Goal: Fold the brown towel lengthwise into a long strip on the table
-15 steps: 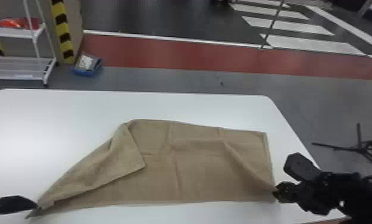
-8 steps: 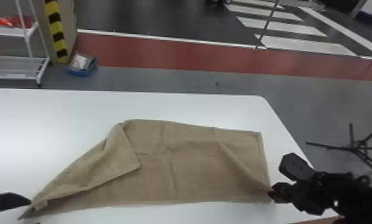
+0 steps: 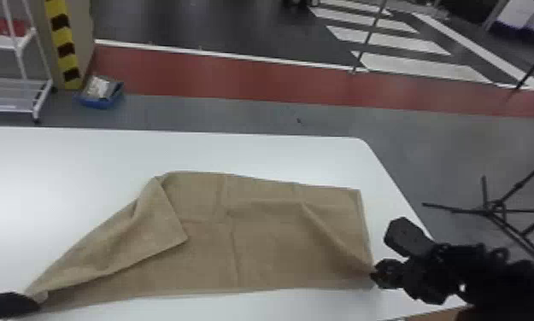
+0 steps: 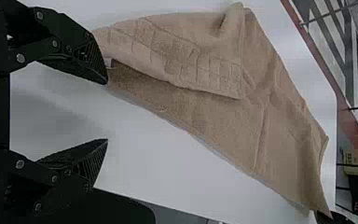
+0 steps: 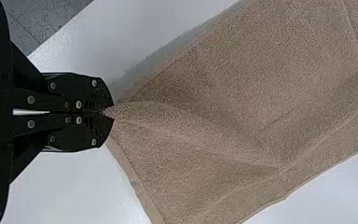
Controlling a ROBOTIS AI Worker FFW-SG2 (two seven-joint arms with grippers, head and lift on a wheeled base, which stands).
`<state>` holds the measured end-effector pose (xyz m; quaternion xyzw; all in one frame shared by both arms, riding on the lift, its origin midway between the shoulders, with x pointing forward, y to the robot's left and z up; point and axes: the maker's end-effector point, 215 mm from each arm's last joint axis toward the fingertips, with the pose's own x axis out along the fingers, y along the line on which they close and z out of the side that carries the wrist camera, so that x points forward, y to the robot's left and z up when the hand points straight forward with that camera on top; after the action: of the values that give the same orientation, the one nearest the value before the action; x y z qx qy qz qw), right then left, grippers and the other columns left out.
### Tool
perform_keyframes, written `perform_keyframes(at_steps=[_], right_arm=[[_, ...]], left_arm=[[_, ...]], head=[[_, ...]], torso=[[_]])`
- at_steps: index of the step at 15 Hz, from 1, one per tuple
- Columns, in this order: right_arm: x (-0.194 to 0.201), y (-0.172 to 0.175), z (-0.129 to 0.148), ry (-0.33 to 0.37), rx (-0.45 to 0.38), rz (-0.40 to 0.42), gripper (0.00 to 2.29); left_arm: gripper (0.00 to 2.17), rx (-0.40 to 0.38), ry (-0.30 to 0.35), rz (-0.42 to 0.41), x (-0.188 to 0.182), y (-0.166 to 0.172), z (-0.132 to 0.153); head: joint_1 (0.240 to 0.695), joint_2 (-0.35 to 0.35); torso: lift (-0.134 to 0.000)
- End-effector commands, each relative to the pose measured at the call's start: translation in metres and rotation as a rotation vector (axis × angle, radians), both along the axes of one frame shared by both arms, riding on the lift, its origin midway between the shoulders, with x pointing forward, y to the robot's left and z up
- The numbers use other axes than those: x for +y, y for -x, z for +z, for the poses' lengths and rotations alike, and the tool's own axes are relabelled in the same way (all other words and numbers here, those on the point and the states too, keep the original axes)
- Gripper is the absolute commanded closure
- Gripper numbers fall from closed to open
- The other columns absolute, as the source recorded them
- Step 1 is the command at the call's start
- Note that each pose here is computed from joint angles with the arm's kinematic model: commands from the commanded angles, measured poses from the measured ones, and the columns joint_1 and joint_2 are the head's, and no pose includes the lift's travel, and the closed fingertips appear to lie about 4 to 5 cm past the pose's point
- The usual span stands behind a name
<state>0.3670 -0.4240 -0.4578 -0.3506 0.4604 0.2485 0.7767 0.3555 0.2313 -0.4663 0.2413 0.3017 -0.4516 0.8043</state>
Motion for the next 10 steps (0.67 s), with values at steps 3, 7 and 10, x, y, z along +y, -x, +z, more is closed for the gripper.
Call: perform_keyframes(at_steps=[3, 7, 10], right_arm=[[-0.003, 0.003, 0.0, 0.003, 0.005, -0.005, 2.12], [-0.003, 0.003, 0.001, 0.004, 0.004, -0.004, 2.12], [-0.002, 0.003, 0.002, 0.004, 0.001, -0.003, 2.12]], left_arm=[[0.51, 0.011, -0.025, 0.056, 0.014, -0.022, -0.011], [0.51, 0.041, -0.061, 0.097, 0.033, -0.031, -0.02], [0.51, 0.049, -0.075, 0.102, 0.04, -0.032, -0.024]], head=[[0.695, -0.293], [0.695, -0.266], [0.695, -0.248]], torso=[[-0.093], [-0.093], [-0.093]])
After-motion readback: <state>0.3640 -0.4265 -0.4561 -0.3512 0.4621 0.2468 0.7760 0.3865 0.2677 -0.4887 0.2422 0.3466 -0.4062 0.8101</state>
